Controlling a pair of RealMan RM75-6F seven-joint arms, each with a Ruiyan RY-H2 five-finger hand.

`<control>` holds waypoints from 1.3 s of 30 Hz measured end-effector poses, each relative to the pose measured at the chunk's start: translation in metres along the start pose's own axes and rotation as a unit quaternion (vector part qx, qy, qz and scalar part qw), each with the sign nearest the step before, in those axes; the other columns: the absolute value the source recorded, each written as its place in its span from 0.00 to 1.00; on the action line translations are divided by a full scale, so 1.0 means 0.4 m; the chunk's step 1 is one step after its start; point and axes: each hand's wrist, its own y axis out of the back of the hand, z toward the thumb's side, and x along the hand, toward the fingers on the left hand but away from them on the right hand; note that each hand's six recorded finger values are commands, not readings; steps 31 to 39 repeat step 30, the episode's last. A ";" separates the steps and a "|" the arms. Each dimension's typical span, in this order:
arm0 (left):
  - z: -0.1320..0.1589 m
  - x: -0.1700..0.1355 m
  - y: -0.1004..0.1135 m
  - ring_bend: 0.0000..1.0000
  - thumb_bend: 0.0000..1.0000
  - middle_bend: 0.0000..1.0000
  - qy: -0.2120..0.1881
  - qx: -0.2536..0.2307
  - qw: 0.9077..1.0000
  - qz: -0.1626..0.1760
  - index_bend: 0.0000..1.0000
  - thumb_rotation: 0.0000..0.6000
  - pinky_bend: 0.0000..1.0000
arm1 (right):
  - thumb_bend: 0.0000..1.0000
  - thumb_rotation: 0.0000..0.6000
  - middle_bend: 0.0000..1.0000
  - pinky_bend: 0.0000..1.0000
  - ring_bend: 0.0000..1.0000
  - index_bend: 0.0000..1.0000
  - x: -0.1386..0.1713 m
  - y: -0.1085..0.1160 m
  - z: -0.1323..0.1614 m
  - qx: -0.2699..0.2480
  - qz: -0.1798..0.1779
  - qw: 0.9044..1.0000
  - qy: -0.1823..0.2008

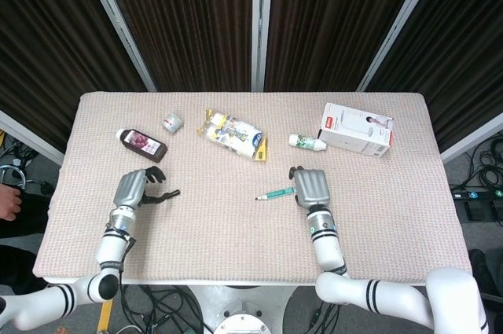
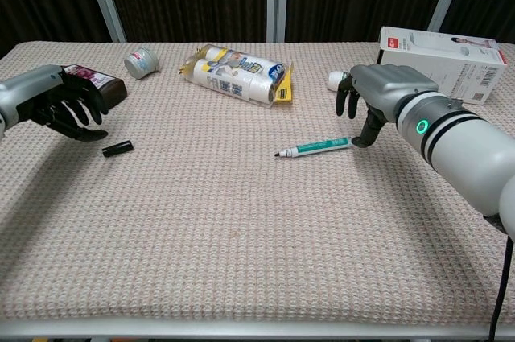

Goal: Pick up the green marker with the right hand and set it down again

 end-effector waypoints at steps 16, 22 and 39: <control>-0.091 -0.176 0.188 0.28 0.17 0.36 -0.048 0.148 0.975 0.161 0.41 1.00 0.15 | 0.18 1.00 0.04 0.00 0.00 0.08 0.262 0.104 -0.380 0.095 -0.067 0.993 -0.019; -0.159 -0.324 0.170 0.28 0.16 0.36 -0.032 0.204 0.965 0.164 0.33 1.00 0.14 | 0.17 1.00 0.03 0.00 0.00 0.06 0.406 0.070 -0.512 0.067 -0.036 0.995 -0.061; -0.201 -0.447 0.165 0.28 0.16 0.36 -0.020 0.214 0.963 0.164 0.32 1.00 0.14 | 0.17 1.00 0.04 0.00 0.00 0.06 0.496 0.051 -0.580 0.052 -0.051 0.993 -0.093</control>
